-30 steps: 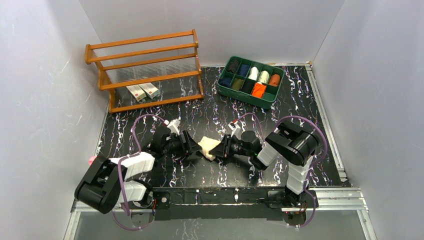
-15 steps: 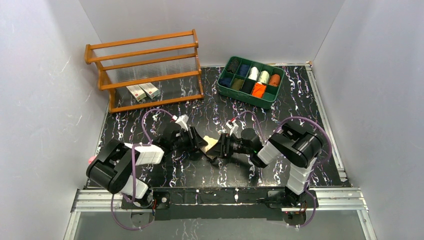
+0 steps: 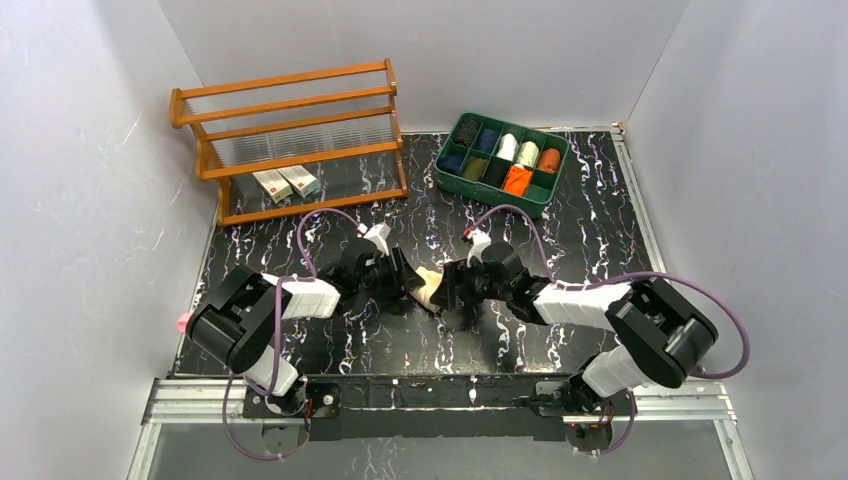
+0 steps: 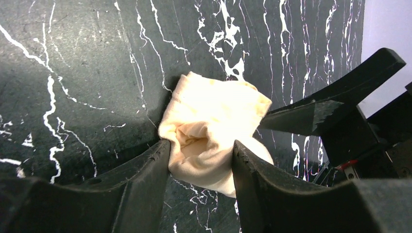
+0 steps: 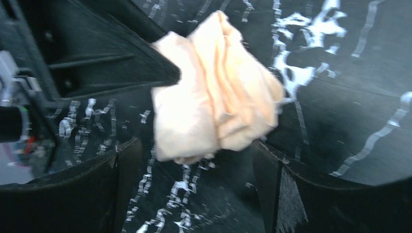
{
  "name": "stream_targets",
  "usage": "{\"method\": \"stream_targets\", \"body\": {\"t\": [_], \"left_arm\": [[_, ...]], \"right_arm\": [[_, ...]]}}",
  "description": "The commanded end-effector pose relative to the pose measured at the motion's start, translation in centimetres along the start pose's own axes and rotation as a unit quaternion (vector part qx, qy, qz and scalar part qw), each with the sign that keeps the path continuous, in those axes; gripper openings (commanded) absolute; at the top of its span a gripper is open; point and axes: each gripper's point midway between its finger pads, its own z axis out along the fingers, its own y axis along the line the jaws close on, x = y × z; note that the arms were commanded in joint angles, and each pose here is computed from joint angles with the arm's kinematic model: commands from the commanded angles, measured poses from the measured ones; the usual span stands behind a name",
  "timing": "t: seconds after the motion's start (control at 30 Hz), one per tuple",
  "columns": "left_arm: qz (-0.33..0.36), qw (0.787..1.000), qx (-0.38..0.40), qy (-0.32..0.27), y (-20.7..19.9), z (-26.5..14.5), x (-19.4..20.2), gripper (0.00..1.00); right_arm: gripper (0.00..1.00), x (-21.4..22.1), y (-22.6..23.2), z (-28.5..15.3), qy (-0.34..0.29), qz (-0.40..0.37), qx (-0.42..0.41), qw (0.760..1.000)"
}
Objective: Roll the underwear
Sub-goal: Roll the underwear to the center of the board.
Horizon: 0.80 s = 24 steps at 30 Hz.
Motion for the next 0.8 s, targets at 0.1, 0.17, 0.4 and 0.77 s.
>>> {"method": "stream_targets", "body": {"t": [0.1, 0.17, 0.4, 0.77], "left_arm": [[-0.010, 0.976, -0.173, 0.134, 8.4, -2.1, 8.1, 0.47], [-0.010, 0.975, -0.178, 0.136, 8.4, -2.1, 8.1, 0.47], [-0.014, 0.973, -0.181, 0.140, 8.2, -2.1, 8.0, 0.47], [-0.022, 0.974, -0.176, 0.141, 7.7, -2.1, 7.9, 0.47]], "right_arm": [[0.84, -3.3, 0.1, -1.7, -0.052, -0.182, 0.028, 0.982], [0.80, -4.1, 1.2, -1.7, -0.073, -0.244, 0.016, 0.967], [0.71, -4.4, 3.2, 0.3, -0.069, -0.363, 0.011, 0.929], [0.52, -0.9, 0.7, 2.7, -0.031, -0.394, 0.084, 0.915]]}}
